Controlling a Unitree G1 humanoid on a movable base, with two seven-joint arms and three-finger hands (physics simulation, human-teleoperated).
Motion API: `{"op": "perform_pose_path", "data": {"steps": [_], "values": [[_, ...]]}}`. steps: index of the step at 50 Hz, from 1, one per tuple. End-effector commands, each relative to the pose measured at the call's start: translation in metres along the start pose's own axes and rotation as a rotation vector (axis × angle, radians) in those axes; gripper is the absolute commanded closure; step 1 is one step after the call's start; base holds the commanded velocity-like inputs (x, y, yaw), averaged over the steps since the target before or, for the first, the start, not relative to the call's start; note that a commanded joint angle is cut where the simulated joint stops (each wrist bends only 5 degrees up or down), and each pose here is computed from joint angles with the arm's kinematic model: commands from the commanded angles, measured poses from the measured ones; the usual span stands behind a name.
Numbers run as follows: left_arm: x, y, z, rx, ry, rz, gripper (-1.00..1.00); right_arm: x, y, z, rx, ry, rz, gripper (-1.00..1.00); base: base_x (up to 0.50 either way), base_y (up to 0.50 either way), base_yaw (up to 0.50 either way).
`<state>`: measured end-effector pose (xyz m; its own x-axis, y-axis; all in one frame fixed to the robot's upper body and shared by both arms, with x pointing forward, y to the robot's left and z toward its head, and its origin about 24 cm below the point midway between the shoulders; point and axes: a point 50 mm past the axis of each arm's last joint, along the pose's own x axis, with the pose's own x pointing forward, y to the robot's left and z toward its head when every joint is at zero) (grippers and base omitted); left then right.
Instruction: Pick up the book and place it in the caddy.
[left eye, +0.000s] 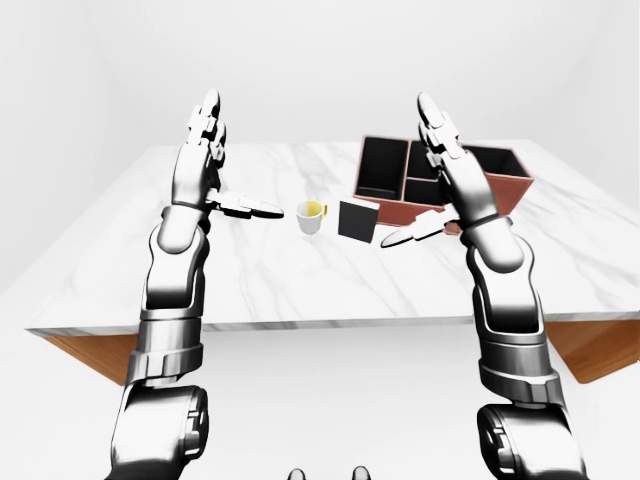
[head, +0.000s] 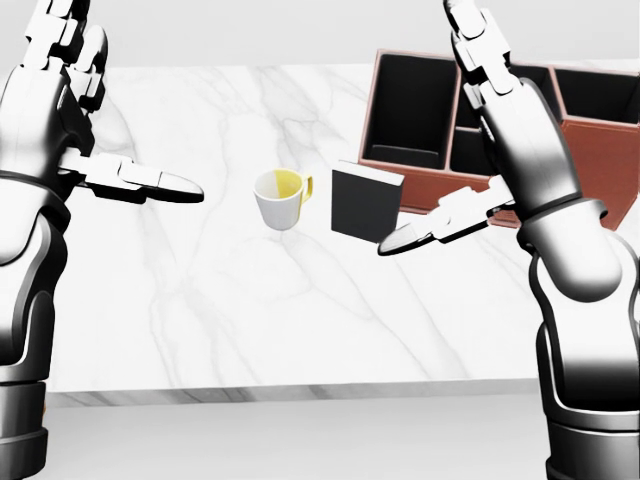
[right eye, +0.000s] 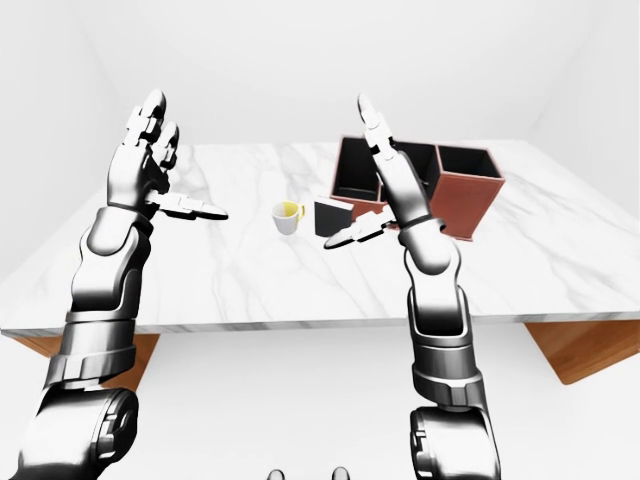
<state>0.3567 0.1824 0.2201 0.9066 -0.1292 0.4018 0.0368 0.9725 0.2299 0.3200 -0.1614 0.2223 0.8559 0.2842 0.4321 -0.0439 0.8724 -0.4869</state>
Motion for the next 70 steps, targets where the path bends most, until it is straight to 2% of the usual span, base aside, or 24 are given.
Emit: {"op": "perform_pose_path", "data": {"steps": [1, 29, 34, 38, 43, 45, 70], "values": [[0.0, 0.0, 0.0, -0.003, 0.001, 0.001, -1.0, 0.0, 0.002, 0.0, 0.002, 0.002, 0.005, -1.0, 0.33, -0.09, 0.0], [-0.001, -0.004, -0.003, -0.031, 0.005, -0.014, -1.0, -0.002, 0.006, -0.008, 0.0, 0.037, 0.015, -1.0, 0.32, -0.02, 0.0], [-0.001, -0.004, -0.006, -0.032, 0.016, -0.015, -1.0, -0.003, 0.006, -0.006, 0.015, 0.026, 0.002, -1.0, 0.0, 0.0, 0.0], [-0.001, -0.004, -0.007, -0.033, 0.022, -0.015, -1.0, -0.006, 0.01, -0.002, 0.008, 0.008, 0.047, -1.0, -0.16, -0.21, 0.0], [-0.002, -0.004, -0.009, -0.035, 0.03, -0.014, -1.0, -0.004, 0.008, -0.002, 0.01, 0.01, -0.004, -1.0, -0.32, -0.47, 0.0], [-0.002, -0.004, -0.01, -0.035, 0.034, -0.014, -1.0, -0.003, 0.007, -0.005, -0.032, 0.029, -0.019, -1.0, -0.16, -0.2, 0.0], [-0.003, -0.001, -0.022, -0.053, 0.083, -0.008, -1.0, -0.001, 0.016, 0.002, -0.009, 0.0, 0.017, -1.0, 0.02, 0.0, 0.0]]}}
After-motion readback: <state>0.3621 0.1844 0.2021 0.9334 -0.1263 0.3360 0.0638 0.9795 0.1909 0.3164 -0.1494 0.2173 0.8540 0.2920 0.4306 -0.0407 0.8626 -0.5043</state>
